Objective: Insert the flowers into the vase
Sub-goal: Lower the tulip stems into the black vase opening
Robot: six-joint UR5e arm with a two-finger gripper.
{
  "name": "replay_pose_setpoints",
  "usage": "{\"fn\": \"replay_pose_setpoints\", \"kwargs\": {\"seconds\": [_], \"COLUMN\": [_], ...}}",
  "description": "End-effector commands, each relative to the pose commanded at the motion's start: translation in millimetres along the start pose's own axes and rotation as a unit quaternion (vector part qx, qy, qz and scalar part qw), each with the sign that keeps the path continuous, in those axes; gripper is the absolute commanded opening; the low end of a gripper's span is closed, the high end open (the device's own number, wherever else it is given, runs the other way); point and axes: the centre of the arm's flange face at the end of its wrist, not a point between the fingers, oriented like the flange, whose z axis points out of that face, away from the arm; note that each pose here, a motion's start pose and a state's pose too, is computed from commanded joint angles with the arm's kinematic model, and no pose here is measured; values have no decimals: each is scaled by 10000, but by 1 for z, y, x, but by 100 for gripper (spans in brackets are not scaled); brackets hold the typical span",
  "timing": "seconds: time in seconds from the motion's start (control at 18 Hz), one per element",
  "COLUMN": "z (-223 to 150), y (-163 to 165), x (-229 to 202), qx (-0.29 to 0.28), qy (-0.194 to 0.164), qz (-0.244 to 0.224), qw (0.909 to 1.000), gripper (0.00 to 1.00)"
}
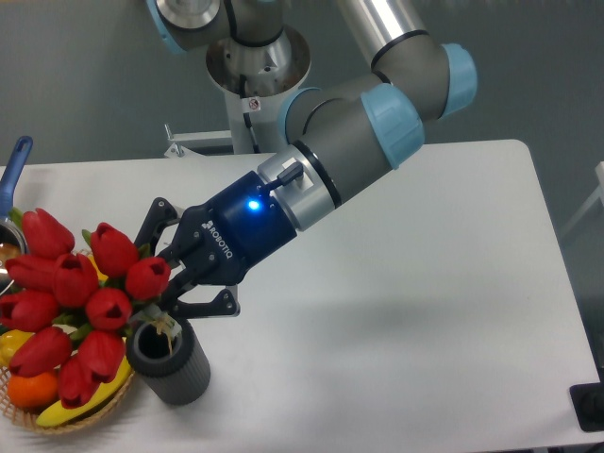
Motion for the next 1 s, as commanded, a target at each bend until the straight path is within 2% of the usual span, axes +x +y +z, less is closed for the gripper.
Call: {"fn": "replay_pose_setpoints", "kwargs": {"seconds": [0.17, 0.56, 0.83, 1.0], "z": [9, 27, 33, 37], "y": [10, 35, 53, 73], "x": [4, 10, 1, -4], "qx": [-31, -109, -195, -282], "qy": [78, 223, 206, 195], "qz": [46, 46, 2, 140], "qw": [10000, 9997, 9996, 9993], "gripper": [19, 19, 19, 19]}}
